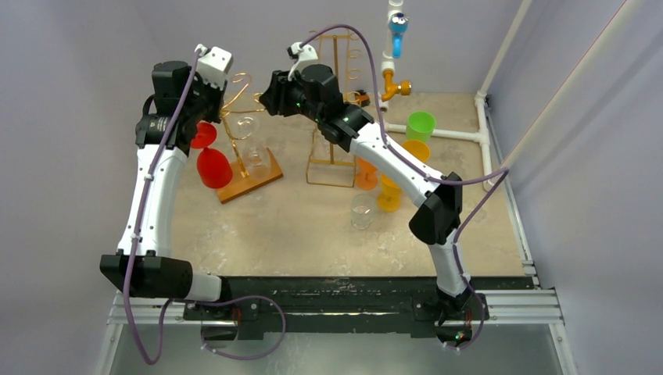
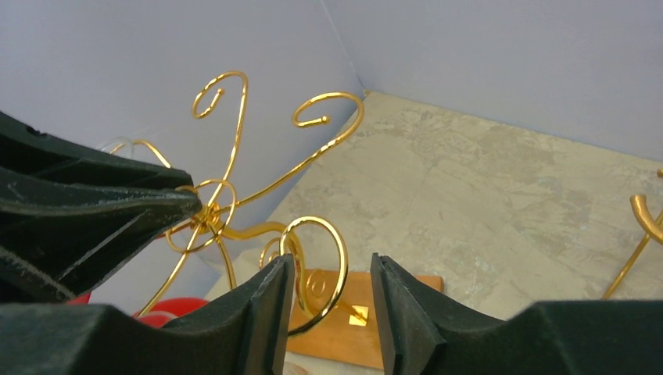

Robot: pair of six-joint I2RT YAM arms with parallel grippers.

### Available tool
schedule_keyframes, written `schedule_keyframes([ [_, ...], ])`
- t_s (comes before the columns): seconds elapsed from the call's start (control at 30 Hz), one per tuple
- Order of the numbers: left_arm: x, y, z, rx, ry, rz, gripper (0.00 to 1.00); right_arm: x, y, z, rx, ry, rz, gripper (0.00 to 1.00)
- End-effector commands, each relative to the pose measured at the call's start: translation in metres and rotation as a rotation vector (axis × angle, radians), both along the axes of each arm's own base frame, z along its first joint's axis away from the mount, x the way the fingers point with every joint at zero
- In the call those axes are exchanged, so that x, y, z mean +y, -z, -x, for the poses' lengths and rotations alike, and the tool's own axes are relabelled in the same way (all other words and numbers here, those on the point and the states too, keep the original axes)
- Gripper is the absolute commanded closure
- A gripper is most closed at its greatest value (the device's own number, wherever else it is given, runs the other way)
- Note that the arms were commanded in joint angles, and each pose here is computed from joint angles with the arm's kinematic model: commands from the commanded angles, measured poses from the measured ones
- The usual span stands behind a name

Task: Place the wine glass upside down on the wine glass rack
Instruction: Adjust the wine rack at the center of the board.

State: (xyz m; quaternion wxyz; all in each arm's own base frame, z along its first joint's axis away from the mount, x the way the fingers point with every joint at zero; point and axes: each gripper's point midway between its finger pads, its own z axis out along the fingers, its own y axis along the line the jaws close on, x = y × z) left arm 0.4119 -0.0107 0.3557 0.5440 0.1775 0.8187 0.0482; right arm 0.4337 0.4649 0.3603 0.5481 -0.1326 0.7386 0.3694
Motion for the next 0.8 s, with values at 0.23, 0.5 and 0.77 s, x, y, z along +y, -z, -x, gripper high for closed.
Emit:
schedule_keyframes([
  [0.23, 0.030, 0.005, 0.005, 0.014, -0.116, -0.080, 0.91, -0.004, -0.030, 0.039, -0.030, -0.050, -0.078, 0.60],
  [0.5, 0.028, 0.007, -0.008, 0.010, -0.108, -0.070, 0.92, 0.005, -0.029, 0.062, -0.029, -0.088, -0.082, 0.71],
  [0.77, 0.025, 0.008, -0.005, 0.020, -0.093, -0.058, 0.93, 0.006, -0.022, 0.083, -0.029, -0.107, -0.088, 0.79],
])
